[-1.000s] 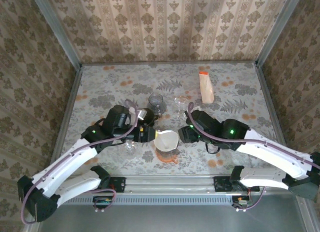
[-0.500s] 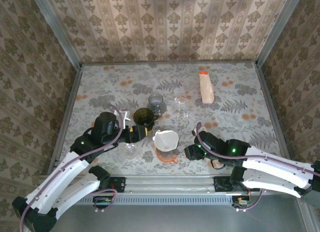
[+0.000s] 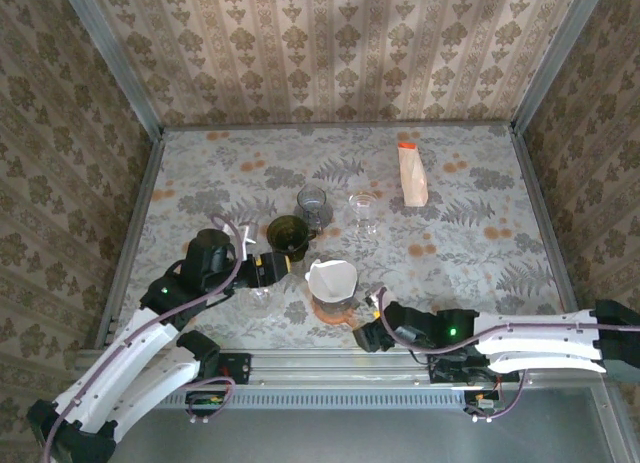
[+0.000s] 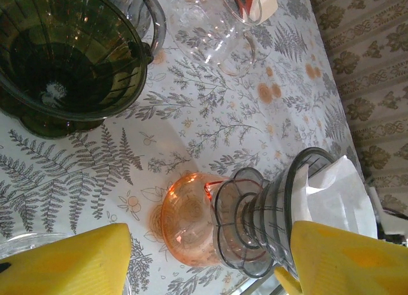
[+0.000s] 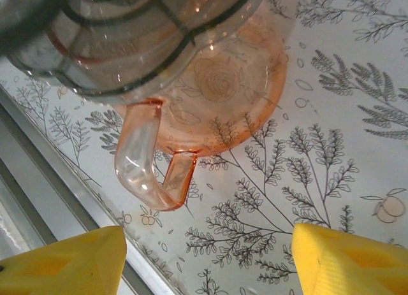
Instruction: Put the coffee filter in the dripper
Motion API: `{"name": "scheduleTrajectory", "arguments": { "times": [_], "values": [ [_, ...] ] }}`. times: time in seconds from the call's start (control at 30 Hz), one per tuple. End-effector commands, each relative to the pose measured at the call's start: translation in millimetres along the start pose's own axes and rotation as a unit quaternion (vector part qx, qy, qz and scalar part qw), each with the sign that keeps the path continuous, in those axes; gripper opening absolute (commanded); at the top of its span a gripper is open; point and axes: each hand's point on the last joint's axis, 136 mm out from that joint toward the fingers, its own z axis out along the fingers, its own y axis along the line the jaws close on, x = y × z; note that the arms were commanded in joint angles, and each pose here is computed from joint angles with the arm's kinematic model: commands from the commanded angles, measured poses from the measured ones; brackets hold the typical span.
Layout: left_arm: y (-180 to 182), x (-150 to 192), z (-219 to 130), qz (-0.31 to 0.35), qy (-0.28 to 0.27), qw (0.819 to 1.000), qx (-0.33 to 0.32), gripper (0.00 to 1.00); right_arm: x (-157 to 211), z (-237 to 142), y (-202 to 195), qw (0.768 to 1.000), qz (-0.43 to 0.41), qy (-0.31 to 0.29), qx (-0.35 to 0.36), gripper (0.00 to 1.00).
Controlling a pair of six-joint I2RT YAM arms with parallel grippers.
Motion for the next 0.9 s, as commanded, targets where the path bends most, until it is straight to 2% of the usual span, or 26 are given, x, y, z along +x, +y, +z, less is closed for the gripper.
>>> {"name": "scheduleTrajectory", "arguments": {
  "times": [0.0,0.23,0.43,0.67,0.87],
  "values": [
    [1.4,1.3,0.4,0.001,-0.003,1.000,0.006,0.69,-15.5,4.9,12.0,0.999,-0.016,-0.049,-0.011,0.72],
    [4.2,7.1,1.7,-0.006,0.003,1.000,0.009,0.68,-16.1,14.8,15.6,0.997,-0.045,-0.063,0.001,0.72],
    [6.4,10.5,0.0,-0.009,0.004,1.000,0.007,0.68,-20.7,22.1,10.5,0.995,-0.061,-0.073,0.029,0.68],
    [7.8,12.0,-0.1,-0.013,0.003,1.000,0.007,0.68,-23.3,21.5,1.8,0.993,-0.062,-0.091,0.051,0.59],
    [9.5,11.7,0.7,-0.015,0.002,1.000,0.005,0.68,-24.4,20.2,1.5,0.992,-0.065,-0.099,0.054,0.46]
  ]
}}
